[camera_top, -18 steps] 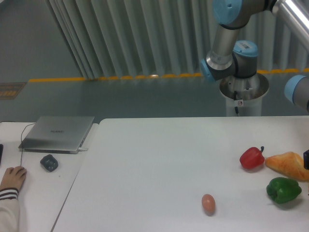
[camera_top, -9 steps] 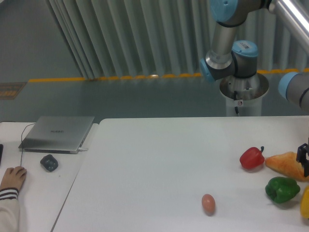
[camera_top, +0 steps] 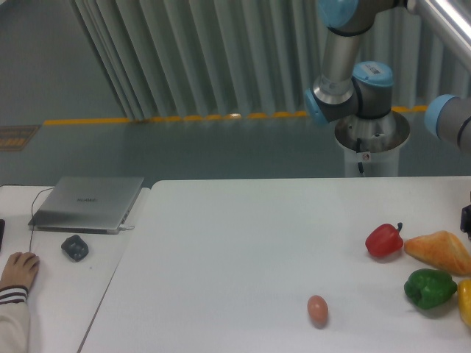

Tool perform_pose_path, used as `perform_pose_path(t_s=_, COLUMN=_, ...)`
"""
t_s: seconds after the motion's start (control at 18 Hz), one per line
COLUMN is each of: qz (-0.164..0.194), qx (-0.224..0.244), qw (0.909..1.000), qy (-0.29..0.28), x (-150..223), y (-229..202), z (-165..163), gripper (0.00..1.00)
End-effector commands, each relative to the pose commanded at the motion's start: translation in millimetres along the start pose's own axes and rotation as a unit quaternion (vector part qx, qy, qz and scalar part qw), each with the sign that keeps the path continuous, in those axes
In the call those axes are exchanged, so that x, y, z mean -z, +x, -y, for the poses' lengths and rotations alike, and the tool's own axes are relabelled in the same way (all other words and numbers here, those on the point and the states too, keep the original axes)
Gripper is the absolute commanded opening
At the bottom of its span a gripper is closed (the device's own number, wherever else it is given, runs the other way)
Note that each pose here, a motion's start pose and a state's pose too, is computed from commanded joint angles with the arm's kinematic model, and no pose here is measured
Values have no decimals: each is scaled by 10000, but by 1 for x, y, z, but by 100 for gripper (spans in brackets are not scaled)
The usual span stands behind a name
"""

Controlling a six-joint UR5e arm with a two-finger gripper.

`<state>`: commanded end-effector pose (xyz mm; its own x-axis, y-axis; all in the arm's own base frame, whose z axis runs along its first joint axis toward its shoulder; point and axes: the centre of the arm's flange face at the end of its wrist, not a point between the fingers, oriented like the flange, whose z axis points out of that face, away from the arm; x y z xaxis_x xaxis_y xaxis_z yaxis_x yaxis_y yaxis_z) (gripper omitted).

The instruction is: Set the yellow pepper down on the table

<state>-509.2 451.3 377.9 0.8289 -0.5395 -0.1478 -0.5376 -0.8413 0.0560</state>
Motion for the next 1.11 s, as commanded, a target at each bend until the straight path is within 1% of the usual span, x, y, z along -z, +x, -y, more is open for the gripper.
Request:
perform_pose_path(t_s=0.11, qz=-188, qx=-355, qw=9992, qy=-21, x=1, y=-9, z=-5, gripper=100)
perform_pose_path(t_s=0.22, qz=-261, qx=-361, qw=9990, qy=-13, x=3, y=-15, z=-14, gripper=100)
perform_pose_path(t_s=0.28, qz=-260, qx=-390, qw=9989, qy=2, x=4, y=-17, z=-15, gripper=100)
perform_pose_path(t_s=0.44, qz=-409, qx=-542, qw=9977, qy=39, x=3, y=-24, z=-14, gripper=100)
perform_pose_path(t_s=0.67, qz=-462, qx=-574, qw=9970, qy=256, x=-6, y=-28, z=-5, gripper=100)
perform_pose_path(t_s=1.11, qz=-442, qx=-576, qw=9967, qy=370, x=-5, y=-28, z=-2, gripper=100)
